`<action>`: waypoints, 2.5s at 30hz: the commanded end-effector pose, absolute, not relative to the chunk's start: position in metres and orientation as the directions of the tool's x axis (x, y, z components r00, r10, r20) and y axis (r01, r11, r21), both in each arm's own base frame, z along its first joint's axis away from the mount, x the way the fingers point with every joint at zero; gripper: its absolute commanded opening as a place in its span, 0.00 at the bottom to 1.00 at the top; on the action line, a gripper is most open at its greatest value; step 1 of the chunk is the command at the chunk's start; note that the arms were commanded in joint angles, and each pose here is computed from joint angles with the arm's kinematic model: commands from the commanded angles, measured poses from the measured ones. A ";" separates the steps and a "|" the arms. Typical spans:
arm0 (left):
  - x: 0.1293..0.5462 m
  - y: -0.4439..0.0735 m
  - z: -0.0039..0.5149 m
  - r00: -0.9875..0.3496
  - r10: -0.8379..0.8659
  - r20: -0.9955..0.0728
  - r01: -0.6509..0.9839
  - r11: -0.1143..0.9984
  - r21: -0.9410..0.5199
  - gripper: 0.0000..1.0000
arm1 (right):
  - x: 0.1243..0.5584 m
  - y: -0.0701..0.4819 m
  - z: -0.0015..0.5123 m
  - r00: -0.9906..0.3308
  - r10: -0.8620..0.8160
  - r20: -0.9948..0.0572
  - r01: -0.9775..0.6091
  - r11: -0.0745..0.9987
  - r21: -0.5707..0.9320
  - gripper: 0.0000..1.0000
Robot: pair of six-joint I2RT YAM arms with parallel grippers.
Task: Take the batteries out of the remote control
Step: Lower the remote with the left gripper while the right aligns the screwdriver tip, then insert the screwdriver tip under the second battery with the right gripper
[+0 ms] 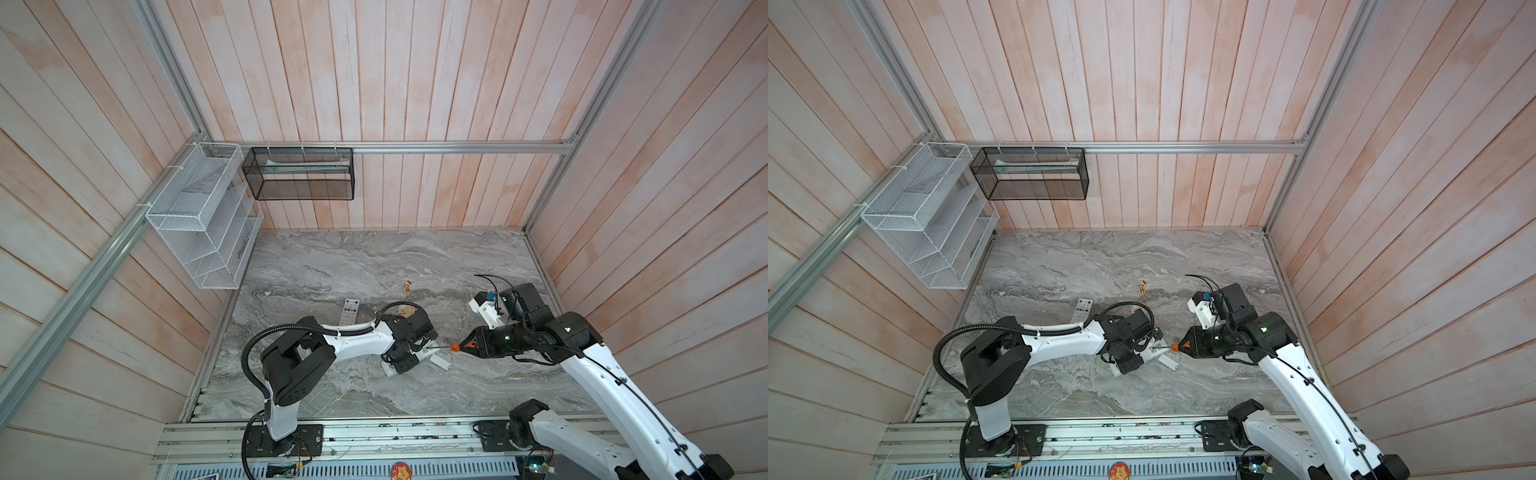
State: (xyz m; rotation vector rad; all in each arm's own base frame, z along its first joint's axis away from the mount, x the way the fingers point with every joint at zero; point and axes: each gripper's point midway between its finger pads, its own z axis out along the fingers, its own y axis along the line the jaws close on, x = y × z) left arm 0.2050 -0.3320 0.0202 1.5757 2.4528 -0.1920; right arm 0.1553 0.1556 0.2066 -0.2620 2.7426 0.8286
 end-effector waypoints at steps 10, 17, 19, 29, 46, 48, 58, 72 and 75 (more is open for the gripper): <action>0.213 -0.330 0.047 -0.350 0.816 -0.460 0.910 0.413 0.041 0.80 | 0.156 0.155 0.212 -0.948 -0.094 -0.305 -0.248 0.820 0.516 0.00; 0.198 -0.292 0.037 -0.371 0.815 -0.445 0.896 0.440 0.060 0.81 | 0.154 0.166 0.208 -0.955 -0.097 -0.278 -0.243 0.797 0.554 0.00; 0.200 -0.288 0.041 -0.376 0.804 -0.461 0.887 0.456 0.071 0.81 | 0.152 0.170 0.206 -0.958 -0.088 -0.271 -0.234 0.789 0.569 0.00; 0.196 -0.282 0.028 -0.360 0.825 -0.436 0.898 0.433 0.078 0.76 | 0.140 0.193 0.193 -0.968 -0.119 -0.222 -0.232 0.764 0.603 0.00; 0.187 -0.289 0.012 -0.349 0.858 -0.376 0.924 0.382 0.015 0.40 | 0.144 0.215 0.167 -0.983 -0.063 -0.175 -0.164 0.732 0.661 0.00; 0.184 -0.289 0.010 -0.346 0.863 -0.369 0.928 0.373 0.002 0.36 | 0.145 0.215 0.163 -0.984 -0.057 -0.167 -0.153 0.742 0.653 0.00; 0.184 -0.290 0.010 -0.346 0.863 -0.368 0.929 0.371 -0.003 0.31 | 0.144 0.208 0.141 -0.995 -0.021 -0.101 -0.077 0.803 0.591 0.00; 0.178 -0.291 0.010 -0.343 0.867 -0.362 0.934 0.356 -0.031 0.27 | 0.121 0.219 0.105 -0.992 0.092 -0.083 0.027 0.813 0.582 0.00; 0.177 -0.291 0.010 -0.342 0.868 -0.361 0.935 0.354 -0.035 0.26 | 0.115 0.209 0.094 -0.988 0.104 -0.116 0.019 0.820 0.572 0.00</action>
